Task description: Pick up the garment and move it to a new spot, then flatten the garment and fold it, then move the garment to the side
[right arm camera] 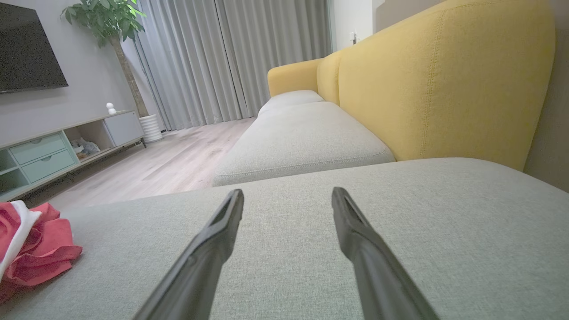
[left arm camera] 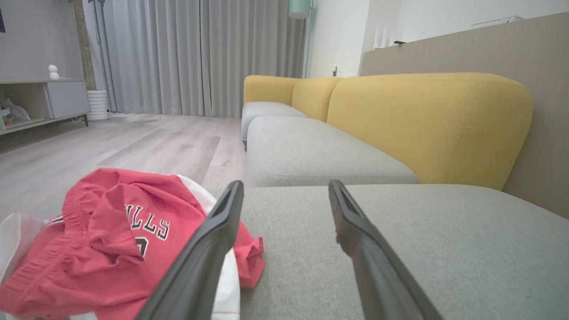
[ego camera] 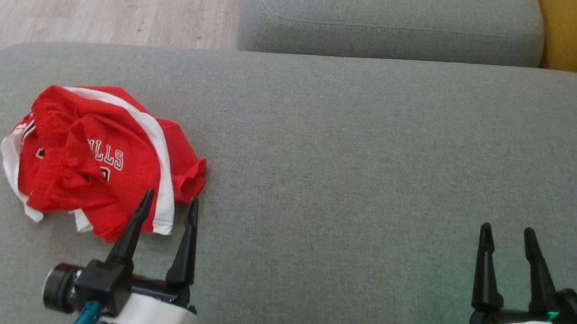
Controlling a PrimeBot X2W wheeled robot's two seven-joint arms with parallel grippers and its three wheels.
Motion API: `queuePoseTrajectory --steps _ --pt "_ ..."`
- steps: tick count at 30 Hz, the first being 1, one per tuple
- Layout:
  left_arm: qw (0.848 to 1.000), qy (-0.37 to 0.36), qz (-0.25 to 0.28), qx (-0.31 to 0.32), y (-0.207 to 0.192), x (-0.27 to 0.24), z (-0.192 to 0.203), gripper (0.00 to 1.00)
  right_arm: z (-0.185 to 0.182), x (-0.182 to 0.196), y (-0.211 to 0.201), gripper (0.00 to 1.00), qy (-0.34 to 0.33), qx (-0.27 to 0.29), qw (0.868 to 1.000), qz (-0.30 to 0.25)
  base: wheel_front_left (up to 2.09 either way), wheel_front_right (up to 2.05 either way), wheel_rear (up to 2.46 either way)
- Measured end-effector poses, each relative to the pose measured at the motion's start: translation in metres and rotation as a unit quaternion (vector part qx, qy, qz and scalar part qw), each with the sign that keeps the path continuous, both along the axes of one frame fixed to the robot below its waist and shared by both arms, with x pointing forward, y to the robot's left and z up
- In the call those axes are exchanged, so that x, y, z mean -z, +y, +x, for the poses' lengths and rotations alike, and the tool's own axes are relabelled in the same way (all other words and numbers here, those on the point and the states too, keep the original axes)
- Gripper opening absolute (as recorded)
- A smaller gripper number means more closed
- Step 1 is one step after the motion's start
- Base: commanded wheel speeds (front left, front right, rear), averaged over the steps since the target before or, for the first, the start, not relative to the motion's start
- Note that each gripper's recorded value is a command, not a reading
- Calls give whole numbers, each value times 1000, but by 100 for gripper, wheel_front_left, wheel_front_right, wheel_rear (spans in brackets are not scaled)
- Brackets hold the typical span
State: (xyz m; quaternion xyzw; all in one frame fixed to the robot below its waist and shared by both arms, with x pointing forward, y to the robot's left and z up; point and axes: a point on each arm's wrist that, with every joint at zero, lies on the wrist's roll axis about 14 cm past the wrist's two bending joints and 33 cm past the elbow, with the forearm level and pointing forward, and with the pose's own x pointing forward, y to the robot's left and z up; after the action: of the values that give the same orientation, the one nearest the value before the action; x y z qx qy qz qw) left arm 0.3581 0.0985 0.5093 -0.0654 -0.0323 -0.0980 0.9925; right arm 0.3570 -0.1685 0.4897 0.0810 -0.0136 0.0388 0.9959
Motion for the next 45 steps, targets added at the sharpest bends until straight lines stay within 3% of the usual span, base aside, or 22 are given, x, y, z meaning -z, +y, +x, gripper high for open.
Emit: queuePoseTrajectory --steps 5,19,33,45 --pt "999 34 -9 3 1 21 -4 100 -1 6 3 100 10 -6 1000 -11 0 0 0" --pt "999 26 -10 -24 17 16 -7 100 6 2 14 100 3 -22 1000 0 0 0 0" --pt "991 27 -2 -134 86 19 -38 100 20 -3 102 100 -3 -151 988 9 0 0 0" --pt "975 30 3 -218 132 23 -76 100 11 0 168 100 7 -251 968 12 0 0 0"
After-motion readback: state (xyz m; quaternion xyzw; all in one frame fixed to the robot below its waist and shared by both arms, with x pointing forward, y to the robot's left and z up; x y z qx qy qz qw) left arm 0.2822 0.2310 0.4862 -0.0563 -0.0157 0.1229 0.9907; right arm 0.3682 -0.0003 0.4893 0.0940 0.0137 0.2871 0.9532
